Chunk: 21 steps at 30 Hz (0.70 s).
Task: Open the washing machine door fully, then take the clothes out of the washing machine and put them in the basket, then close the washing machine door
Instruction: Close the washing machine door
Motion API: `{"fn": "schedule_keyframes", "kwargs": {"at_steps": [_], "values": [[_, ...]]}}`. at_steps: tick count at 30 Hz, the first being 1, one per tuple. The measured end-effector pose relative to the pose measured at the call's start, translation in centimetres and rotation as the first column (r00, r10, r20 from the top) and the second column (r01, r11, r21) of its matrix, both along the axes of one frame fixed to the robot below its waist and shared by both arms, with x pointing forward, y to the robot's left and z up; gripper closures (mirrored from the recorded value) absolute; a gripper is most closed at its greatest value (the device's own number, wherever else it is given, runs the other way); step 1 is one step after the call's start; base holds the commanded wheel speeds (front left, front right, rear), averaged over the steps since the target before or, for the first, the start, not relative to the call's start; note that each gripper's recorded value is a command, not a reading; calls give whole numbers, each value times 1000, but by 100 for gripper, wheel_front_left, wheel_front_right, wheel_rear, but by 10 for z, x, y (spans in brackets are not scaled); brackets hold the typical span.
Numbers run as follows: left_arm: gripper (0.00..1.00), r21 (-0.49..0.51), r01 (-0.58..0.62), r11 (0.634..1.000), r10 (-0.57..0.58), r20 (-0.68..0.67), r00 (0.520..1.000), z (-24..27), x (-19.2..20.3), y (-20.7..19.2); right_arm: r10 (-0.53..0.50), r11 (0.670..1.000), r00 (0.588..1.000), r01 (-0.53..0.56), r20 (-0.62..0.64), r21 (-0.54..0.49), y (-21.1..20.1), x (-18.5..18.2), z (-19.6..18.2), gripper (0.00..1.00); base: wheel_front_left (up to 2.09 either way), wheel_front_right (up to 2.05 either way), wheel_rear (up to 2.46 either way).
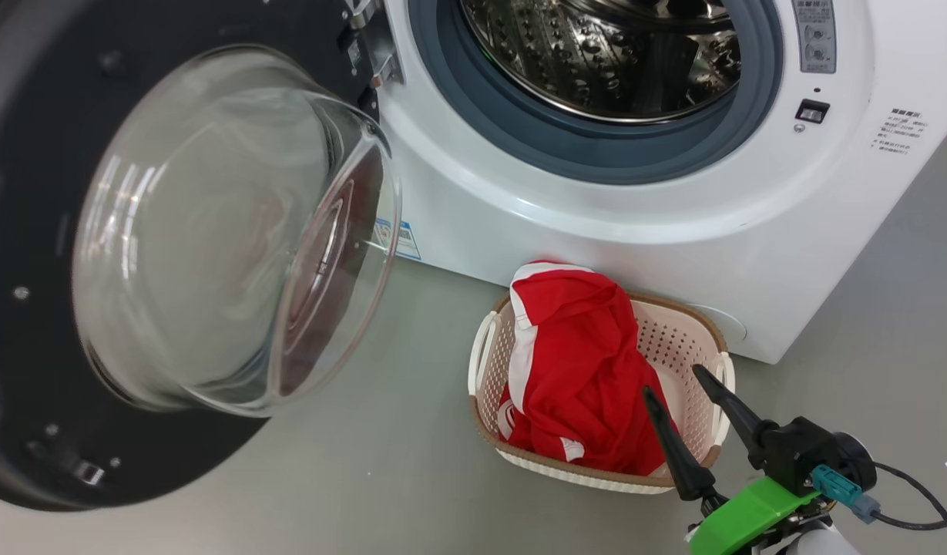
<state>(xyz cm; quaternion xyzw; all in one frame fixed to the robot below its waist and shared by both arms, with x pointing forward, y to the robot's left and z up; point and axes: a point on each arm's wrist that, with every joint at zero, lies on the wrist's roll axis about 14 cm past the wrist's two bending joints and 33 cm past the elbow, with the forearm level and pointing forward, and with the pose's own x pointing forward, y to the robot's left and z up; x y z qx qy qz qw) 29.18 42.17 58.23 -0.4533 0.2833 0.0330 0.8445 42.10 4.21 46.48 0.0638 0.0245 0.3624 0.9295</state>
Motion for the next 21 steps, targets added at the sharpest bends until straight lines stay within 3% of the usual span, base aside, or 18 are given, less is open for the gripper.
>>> {"fn": "schedule_keyframes", "kwargs": {"at_steps": [6, 12, 21], "values": [[100, 21, 183, 983, -184, 39, 982, 7, -4, -42, -25, 1000, 1000, 25, 9, 3, -8, -5, 6, 0, 0, 0, 0], [100, 30, 356, 934, -357, 115, 927, 14, 10, -95, -63, 998, 998, 63, 12, 11, -19, -7, 10, 0, 0, 0, 0], [100, 45, 478, 877, -472, 261, 842, 27, 50, -161, -146, 989, 989, 145, 15, 20, -46, -5, 14, 0, 0, 0, 0]]}}
